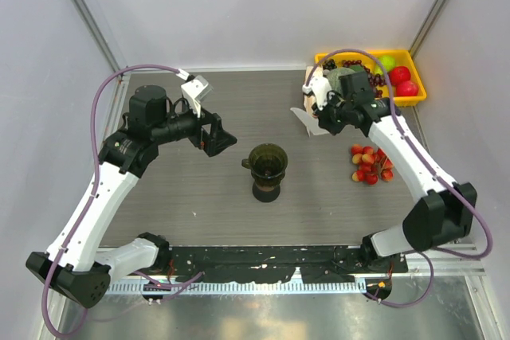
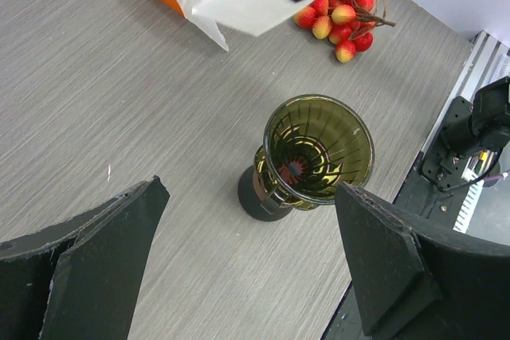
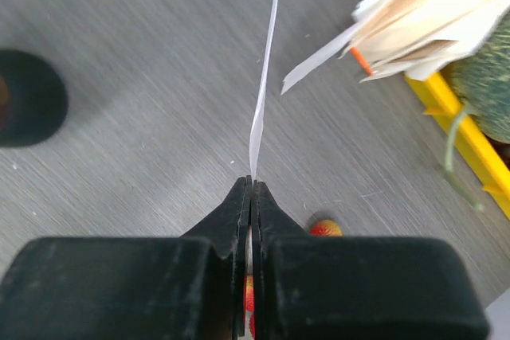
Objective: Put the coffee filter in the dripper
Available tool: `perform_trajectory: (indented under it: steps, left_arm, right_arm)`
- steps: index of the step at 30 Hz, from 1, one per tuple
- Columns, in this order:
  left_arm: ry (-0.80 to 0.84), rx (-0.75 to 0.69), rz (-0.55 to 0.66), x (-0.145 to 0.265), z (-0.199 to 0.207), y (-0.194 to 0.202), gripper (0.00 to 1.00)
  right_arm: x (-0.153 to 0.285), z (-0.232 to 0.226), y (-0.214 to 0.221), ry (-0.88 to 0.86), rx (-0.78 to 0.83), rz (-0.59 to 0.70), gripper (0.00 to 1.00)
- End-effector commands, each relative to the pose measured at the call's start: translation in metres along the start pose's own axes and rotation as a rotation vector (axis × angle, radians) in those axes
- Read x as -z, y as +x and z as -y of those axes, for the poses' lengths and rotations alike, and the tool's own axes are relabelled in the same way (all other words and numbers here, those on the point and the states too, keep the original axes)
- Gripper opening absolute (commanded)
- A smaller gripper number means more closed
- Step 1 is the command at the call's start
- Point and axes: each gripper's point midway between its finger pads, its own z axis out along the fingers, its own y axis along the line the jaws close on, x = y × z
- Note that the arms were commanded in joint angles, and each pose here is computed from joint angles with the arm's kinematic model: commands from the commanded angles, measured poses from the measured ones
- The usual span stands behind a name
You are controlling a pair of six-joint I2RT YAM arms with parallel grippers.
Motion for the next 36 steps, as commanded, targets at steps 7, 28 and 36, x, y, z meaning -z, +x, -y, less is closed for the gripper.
perform_trajectory:
  steps: [7,28,36]
  left_arm:
    - [0.012,-0.031,0.062,0.008,0.006,-0.018,0.99]
    - [0.011,-0.102,0.052,0.017,0.009,-0.019,0.99]
    - [0.038,-0.192,0.085,0.041,0.027,-0.025,0.99]
  right_arm:
    - [-0.069,0.030,0.030,0.004,0.193,-0.227,0.05]
    - [-0.028,0.049,-0.055,0.094,0.207,0.025,0.05]
    - [0.070,-0.007,-0.081,-0.014,0.141,0.220,0.05]
